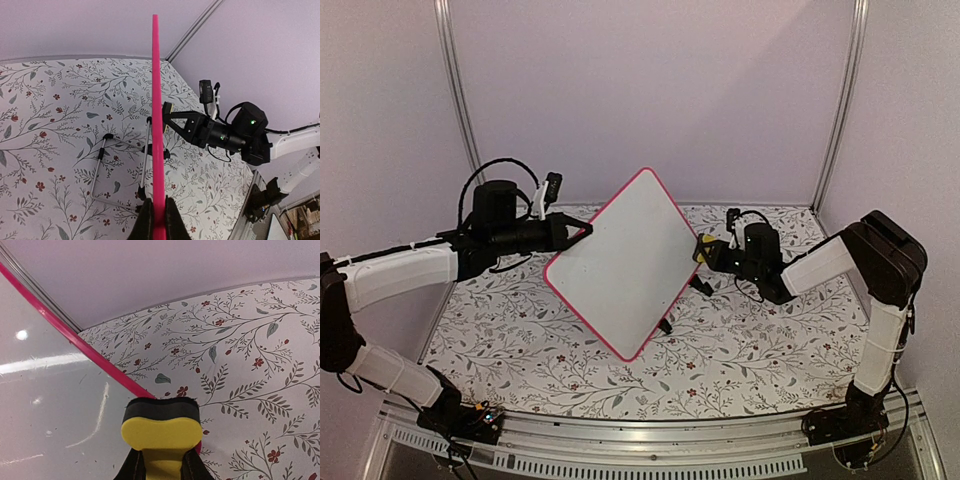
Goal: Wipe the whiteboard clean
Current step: Erase the whiteboard at the center of the board.
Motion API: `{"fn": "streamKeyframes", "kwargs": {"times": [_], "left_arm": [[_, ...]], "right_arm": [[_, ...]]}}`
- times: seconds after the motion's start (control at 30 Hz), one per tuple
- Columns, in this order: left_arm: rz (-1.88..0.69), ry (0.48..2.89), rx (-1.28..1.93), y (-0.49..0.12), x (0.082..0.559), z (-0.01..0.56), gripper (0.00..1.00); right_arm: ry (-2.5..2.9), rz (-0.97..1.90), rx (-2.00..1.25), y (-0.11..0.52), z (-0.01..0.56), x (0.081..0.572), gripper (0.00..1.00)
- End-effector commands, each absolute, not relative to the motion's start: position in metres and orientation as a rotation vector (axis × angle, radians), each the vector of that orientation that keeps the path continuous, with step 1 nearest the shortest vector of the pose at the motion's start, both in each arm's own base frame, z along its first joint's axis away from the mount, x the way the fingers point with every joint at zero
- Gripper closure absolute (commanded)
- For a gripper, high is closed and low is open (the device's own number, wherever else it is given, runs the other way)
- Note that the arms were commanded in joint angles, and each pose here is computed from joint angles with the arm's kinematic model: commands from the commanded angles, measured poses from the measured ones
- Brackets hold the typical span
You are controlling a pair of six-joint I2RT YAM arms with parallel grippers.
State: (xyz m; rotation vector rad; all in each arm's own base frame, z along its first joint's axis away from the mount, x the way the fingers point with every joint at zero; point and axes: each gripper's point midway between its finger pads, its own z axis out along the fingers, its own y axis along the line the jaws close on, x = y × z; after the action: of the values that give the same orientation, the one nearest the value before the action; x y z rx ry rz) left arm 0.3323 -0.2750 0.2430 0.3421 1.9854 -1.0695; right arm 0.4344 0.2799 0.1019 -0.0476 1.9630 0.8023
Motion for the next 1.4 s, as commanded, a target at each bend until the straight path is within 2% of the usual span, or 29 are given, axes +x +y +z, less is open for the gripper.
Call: {"fn": "streamKeyframes", "kwargs": {"times": [0.0,0.57,1.07,1.37], "left_arm": [[-1.152,1.790,0.498,-0.290,0.320,0.284,1.00],[-1.153,1.793,0.497,-0.290,0.320,0.283,1.00],[-1.154,1.781,0.500,-0.289,0.319,0.287,1.00],[-1.156,1.783,0.502,-0.290,0.319,0.286,1.00]], "right_arm": [[1.950,0.888,-0.206,0.316,0.117,0.420,0.96],[1.919,0.961,-0.339,0.358,0.154,0.410,0.96],[2.216,0.854,0.006,0.294,0.075,0.447,0.97],[2.267,0.807,0.056,0.283,0.057,0.454,0.97]]}}
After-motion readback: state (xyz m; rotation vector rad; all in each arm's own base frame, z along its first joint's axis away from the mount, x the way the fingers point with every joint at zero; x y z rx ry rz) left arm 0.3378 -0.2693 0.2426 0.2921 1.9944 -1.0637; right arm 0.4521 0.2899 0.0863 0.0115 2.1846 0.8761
